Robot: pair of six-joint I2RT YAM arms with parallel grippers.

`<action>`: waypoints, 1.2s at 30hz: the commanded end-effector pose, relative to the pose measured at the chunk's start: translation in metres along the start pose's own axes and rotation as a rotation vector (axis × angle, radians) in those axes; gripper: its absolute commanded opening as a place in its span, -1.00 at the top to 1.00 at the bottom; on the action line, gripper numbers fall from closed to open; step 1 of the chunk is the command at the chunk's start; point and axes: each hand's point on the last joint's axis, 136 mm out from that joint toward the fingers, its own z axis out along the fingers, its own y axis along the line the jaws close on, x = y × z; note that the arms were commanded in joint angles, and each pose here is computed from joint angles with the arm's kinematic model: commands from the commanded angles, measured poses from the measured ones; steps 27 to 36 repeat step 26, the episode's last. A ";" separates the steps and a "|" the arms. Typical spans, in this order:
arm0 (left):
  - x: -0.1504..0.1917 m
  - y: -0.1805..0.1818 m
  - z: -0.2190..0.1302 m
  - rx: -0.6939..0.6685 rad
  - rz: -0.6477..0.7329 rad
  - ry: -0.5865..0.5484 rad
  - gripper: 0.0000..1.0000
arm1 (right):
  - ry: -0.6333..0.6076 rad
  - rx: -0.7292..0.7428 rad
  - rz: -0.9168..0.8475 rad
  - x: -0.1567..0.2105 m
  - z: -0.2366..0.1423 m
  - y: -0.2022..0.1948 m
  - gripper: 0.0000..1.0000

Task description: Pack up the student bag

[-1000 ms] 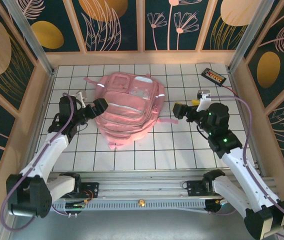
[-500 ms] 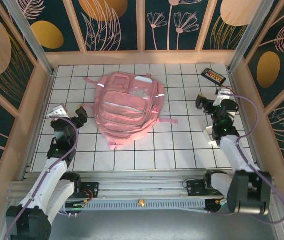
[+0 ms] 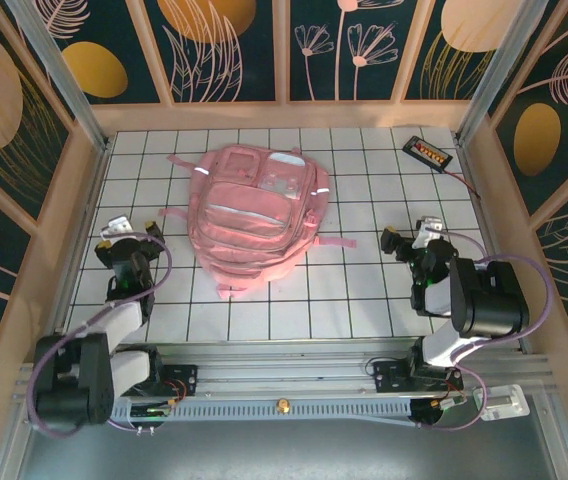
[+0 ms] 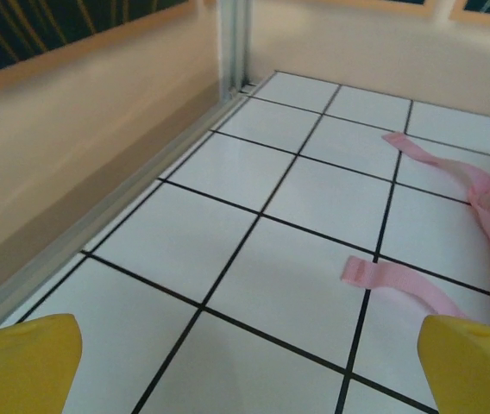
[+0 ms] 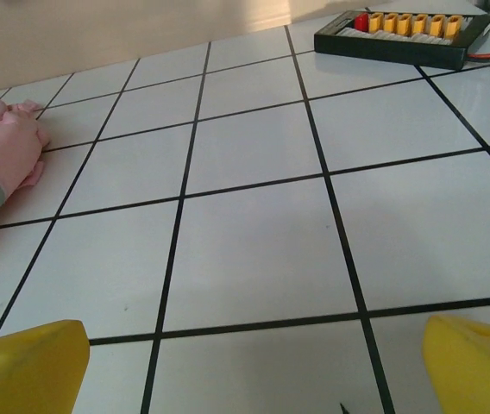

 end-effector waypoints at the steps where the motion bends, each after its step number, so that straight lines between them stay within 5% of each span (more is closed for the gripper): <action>1: -0.025 -0.024 0.011 0.119 -0.009 -0.112 -0.98 | -0.212 -0.016 -0.032 -0.052 -0.004 0.006 -0.98; 9: -0.020 -0.057 0.012 0.310 0.010 -0.174 -0.98 | -0.191 0.049 -0.062 -0.050 0.003 0.006 -0.98; 36: -0.016 -0.059 0.009 0.329 0.015 -0.195 -0.98 | -0.183 0.051 -0.056 -0.050 0.006 0.004 -0.99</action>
